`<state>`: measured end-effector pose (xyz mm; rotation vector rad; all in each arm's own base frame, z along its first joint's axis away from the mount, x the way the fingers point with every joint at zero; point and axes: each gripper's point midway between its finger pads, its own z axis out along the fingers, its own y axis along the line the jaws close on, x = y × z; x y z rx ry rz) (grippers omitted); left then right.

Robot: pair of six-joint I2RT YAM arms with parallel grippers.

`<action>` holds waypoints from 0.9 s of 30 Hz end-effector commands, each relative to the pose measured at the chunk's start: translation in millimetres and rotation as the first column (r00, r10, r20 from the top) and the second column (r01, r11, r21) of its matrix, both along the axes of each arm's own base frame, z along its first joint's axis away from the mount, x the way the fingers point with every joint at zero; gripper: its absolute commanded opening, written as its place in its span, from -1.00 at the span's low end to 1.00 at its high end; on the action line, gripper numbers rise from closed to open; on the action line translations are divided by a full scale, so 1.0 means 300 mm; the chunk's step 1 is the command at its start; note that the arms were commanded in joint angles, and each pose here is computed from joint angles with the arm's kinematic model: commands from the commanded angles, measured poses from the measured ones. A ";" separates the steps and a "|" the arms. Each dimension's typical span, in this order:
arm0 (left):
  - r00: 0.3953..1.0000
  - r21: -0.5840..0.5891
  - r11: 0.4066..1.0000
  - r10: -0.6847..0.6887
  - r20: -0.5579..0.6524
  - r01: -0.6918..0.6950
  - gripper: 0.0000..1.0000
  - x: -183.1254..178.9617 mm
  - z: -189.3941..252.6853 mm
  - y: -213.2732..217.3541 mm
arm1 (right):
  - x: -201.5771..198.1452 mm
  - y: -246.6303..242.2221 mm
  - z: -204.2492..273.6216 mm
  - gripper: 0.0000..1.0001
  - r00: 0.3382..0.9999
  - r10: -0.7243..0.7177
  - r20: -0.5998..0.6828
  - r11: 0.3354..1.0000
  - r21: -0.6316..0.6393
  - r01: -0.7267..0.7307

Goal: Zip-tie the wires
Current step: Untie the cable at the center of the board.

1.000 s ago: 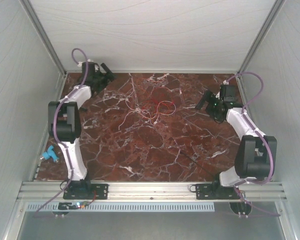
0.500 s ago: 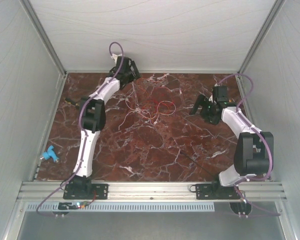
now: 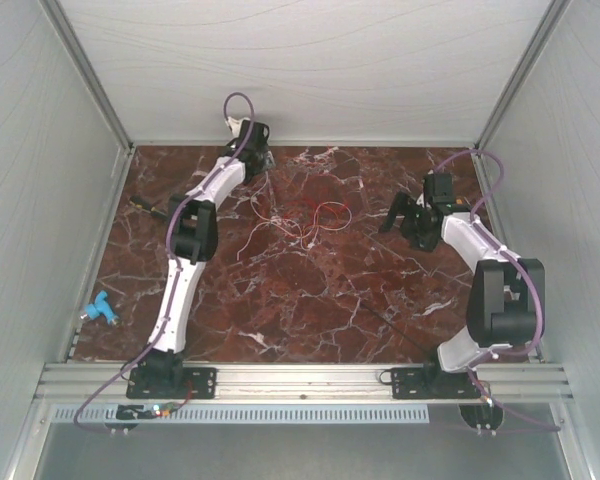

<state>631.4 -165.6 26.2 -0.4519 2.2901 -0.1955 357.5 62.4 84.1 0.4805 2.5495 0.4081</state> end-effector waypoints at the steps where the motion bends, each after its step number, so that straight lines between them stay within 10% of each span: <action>1: 1.000 0.010 1.000 -0.005 -0.011 0.005 0.13 0.001 0.006 -0.019 | 0.014 0.008 -0.005 0.96 1.000 -0.011 -0.013 1.000 0.006 0.011; 16: 0.993 0.018 0.995 -0.102 0.063 0.101 -1.00 0.039 0.030 -0.067 | -0.010 0.043 -0.025 0.96 0.998 0.032 -0.046 0.999 -0.011 -0.032; 27: 0.917 0.033 0.997 0.052 0.396 -0.071 -1.00 0.145 0.500 0.064 | -0.029 0.057 0.033 0.96 0.999 0.052 0.008 0.998 -0.023 -0.052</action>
